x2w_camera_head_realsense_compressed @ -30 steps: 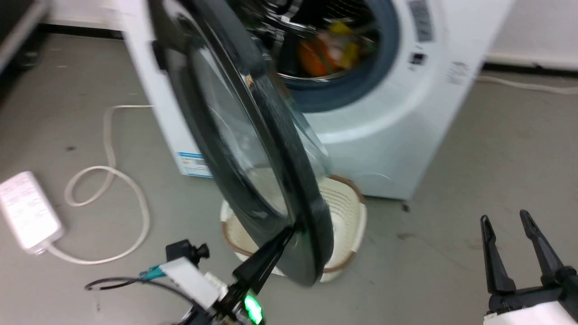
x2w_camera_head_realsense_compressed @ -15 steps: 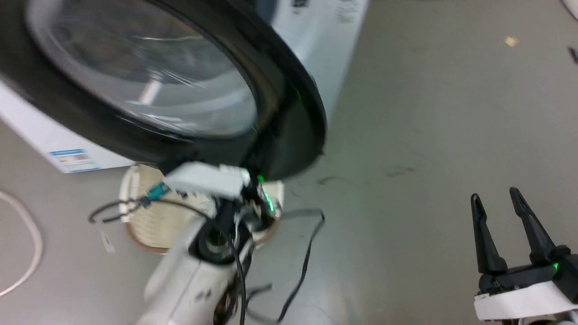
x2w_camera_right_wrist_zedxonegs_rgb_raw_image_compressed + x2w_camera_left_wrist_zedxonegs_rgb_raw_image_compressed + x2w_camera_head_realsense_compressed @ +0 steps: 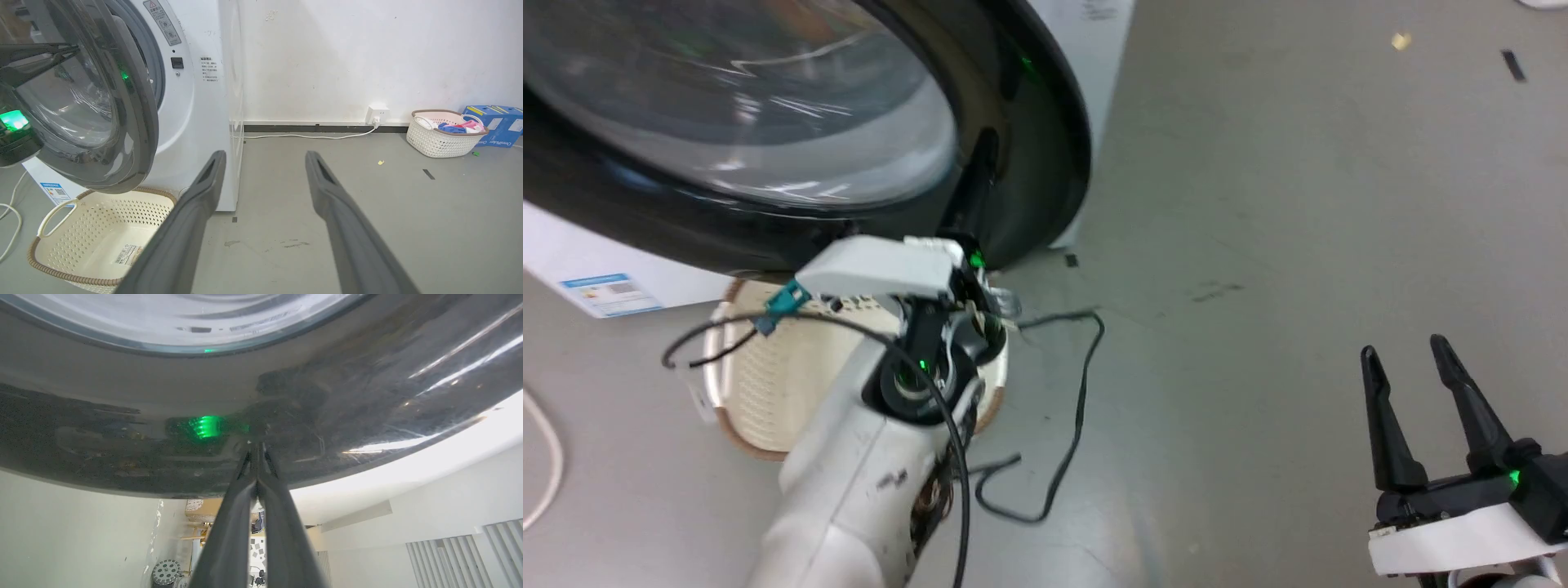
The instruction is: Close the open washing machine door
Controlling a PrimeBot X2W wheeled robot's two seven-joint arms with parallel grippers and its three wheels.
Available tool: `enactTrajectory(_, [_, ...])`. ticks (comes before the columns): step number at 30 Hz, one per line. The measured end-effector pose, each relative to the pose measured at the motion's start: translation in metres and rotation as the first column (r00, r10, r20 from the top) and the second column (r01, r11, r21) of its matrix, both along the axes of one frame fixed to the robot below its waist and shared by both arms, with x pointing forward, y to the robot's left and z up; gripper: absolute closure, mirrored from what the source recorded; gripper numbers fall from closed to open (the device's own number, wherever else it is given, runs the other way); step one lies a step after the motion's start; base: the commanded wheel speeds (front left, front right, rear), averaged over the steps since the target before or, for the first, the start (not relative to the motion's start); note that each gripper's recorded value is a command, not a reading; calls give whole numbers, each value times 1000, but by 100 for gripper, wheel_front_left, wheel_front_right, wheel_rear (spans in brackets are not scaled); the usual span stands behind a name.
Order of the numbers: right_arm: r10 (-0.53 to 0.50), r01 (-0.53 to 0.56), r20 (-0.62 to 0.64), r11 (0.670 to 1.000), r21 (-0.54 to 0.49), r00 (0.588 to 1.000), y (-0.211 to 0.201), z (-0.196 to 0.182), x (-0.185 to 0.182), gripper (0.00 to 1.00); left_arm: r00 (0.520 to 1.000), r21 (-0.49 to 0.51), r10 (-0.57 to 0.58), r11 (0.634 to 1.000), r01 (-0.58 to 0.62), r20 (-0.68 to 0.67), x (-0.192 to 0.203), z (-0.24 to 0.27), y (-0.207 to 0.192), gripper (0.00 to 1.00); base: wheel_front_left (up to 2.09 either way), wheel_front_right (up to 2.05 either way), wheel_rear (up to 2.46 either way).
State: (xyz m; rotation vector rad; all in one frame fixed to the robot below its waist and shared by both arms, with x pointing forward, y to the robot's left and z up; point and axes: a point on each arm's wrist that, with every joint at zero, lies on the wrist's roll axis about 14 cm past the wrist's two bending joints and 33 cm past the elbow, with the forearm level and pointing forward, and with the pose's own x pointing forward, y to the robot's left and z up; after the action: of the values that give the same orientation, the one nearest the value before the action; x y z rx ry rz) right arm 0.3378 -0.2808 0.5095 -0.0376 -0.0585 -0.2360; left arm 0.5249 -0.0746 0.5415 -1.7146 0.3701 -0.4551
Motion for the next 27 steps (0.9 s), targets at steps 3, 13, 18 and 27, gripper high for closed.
enactTrajectory(3, [28,-28,27,1000,1,999,7,7,5,0,999,27,24,999,-25,30,-12,3,14,100,0,0,0])
enactTrajectory(13, [188,-190,72,981,25,980,56,14,12,0,959,271,176,934,-234,221,-79,5,115,0,0,0,0])
enactTrajectory(18, [283,-287,105,957,29,953,87,22,17,0,896,492,228,770,-405,381,-114,3,183,0,0,0,0])
enactTrajectory(27, [383,-389,141,921,12,913,121,34,20,0,800,784,87,160,-599,593,-163,-5,248,0,0,0,0])
